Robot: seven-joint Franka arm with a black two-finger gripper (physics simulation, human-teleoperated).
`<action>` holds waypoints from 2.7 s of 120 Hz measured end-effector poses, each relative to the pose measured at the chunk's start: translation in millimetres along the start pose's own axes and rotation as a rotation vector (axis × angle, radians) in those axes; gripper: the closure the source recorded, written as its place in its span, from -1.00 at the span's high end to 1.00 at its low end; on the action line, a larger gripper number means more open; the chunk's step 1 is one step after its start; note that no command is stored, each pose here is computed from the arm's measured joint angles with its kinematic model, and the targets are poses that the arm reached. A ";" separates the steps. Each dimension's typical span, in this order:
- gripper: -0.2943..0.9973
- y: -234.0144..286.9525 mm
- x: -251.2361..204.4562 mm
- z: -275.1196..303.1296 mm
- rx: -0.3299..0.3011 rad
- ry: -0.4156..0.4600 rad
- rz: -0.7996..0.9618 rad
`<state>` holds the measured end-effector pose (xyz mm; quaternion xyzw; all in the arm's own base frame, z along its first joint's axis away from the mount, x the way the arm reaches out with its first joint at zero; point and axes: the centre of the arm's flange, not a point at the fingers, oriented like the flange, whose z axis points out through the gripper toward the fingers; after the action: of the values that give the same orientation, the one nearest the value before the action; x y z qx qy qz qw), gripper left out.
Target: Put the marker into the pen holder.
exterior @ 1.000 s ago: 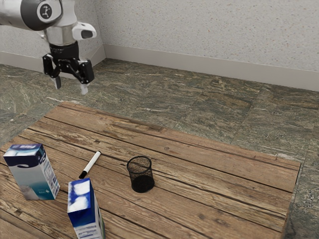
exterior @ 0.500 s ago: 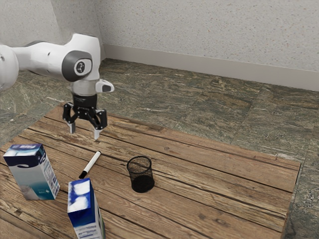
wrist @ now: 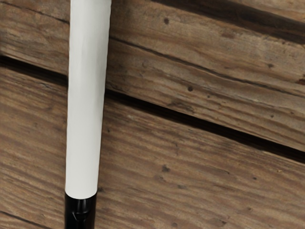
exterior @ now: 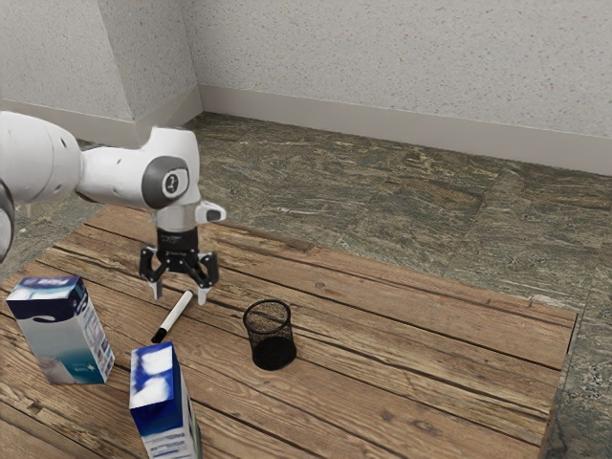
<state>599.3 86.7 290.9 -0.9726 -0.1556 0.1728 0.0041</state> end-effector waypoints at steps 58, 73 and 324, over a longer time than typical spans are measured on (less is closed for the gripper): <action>0.54 -29.4 52.9 37.3 -0.031 0.011 0.030; 0.54 -31.9 55.7 40.0 -0.030 0.018 0.061; -0.62 168.8 -166.6 -96.1 0.058 0.807 0.417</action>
<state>534.0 -120.2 426.6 -0.9722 0.0626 -0.2185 0.0570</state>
